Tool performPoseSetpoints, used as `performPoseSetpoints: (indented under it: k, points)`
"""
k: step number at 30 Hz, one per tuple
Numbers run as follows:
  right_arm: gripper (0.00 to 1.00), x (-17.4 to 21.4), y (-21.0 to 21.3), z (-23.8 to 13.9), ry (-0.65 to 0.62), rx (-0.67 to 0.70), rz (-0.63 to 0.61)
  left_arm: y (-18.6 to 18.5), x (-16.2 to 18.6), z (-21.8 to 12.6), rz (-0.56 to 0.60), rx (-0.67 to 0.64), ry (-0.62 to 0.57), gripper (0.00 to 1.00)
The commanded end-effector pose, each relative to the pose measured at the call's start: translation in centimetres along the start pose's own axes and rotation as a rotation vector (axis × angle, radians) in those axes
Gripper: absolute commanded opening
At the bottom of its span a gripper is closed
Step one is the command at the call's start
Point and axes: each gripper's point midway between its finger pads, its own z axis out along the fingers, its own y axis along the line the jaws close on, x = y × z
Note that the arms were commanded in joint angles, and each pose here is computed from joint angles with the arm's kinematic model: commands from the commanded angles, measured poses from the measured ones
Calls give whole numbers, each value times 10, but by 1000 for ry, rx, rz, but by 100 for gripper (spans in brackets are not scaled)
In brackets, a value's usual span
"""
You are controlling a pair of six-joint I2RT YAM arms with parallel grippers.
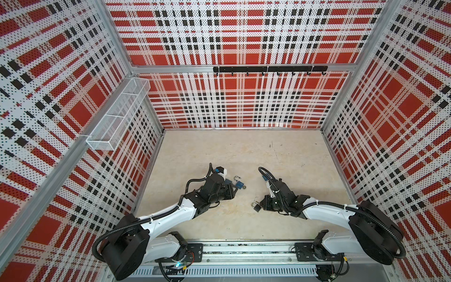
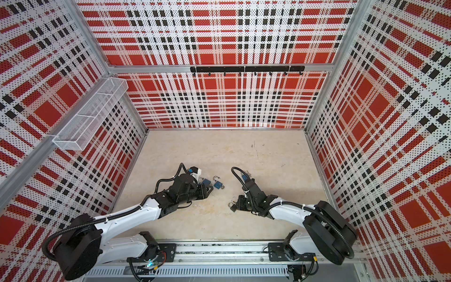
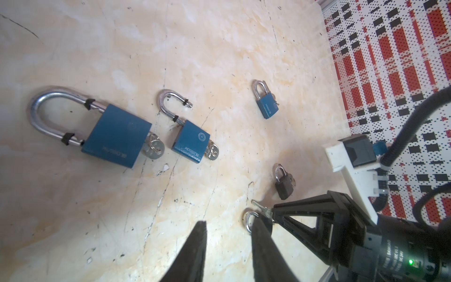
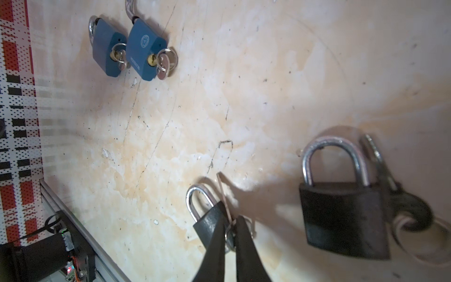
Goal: Lock with the key
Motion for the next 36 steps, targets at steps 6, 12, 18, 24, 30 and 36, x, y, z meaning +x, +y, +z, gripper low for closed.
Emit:
performPoseSetpoints:
  k: [6,12,18,24,30,36]
  points:
    - [23,-17,13,-14,-61,3,-26,12,-8,-15,-13,-33,-59,35]
    - [27,-45,39,-34,-108,11,-163,26,-24,-37,-39,-80,-120,36]
    - [30,-75,63,-21,-86,55,-418,52,-37,-56,-115,-120,-145,38]
    - [40,-100,90,14,-39,40,-596,72,-51,-74,-192,-135,-177,38]
    - [45,-115,102,46,13,21,-692,89,-55,-84,-220,-172,-185,39]
    - [59,-108,103,69,90,-5,-714,96,-52,-88,-239,-184,-194,39]
